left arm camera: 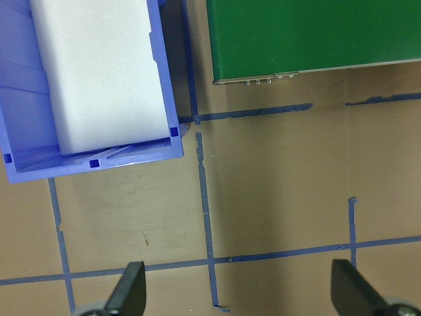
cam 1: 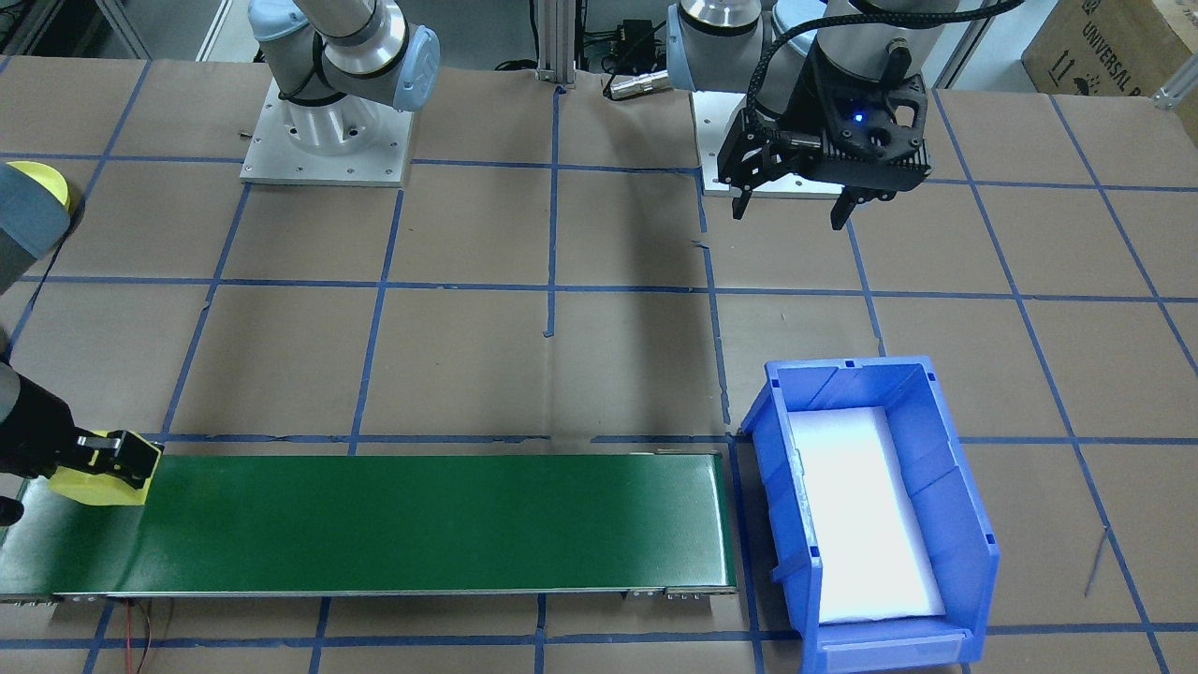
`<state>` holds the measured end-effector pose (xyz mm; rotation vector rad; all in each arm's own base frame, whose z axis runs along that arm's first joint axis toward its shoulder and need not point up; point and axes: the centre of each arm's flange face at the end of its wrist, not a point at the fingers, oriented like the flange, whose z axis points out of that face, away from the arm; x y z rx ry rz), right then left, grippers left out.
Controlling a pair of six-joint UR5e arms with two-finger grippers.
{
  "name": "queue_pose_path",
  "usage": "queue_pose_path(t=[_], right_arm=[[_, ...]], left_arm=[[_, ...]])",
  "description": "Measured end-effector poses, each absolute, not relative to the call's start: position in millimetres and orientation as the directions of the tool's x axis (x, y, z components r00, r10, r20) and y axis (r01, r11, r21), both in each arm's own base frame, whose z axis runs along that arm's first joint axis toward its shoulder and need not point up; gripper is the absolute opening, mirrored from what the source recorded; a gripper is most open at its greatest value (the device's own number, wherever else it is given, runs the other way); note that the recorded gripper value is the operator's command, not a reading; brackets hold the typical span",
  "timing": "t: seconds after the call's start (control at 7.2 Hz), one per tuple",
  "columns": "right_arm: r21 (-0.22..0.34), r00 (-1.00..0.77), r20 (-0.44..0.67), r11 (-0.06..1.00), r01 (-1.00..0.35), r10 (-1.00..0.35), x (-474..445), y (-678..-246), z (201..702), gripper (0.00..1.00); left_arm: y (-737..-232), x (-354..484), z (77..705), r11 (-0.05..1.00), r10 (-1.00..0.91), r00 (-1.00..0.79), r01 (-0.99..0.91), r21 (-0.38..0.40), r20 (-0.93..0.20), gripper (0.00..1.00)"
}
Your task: Move block left to right into plate
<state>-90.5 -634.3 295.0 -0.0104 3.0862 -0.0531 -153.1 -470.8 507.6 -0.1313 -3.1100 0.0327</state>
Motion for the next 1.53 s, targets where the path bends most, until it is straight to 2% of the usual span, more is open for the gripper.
queue_pose_path(t=[0.28, 0.69, 0.83, 1.11, 1.53], right_arm=[[0.042, -0.998, 0.0, 0.997, -0.069, -0.069, -169.6, -567.6, 325.4, 0.26], [0.112, -0.994, -0.083, 0.991, -0.076, -0.067, -326.3, -437.0, 301.6, 0.27], [0.123, -0.994, -0.108, 0.992, -0.036, -0.022, -368.8, -386.0, 286.0, 0.27], [0.104, -0.993, -0.107, 0.993, 0.047, 0.058, -418.8, -301.8, 255.0, 0.27], [0.098, -0.985, -0.108, 0.987, 0.127, 0.138, -438.6, -247.7, 232.9, 0.29]], left_arm=[[-470.5, -153.2, 507.9, 0.996, 0.085, -0.996, 0.084, -0.023, 0.028, 1.0], [-470.5, -153.6, 508.0, 0.996, 0.087, -0.996, 0.086, -0.024, 0.029, 1.0], [-470.6, -153.6, 507.9, 0.996, 0.087, -0.996, 0.086, -0.024, 0.029, 1.0], [-470.6, -153.5, 508.1, 0.996, 0.087, -0.996, 0.086, -0.025, 0.028, 1.0], [-471.0, -153.0, 508.1, 0.996, 0.086, -0.996, 0.085, -0.026, 0.029, 1.0]])
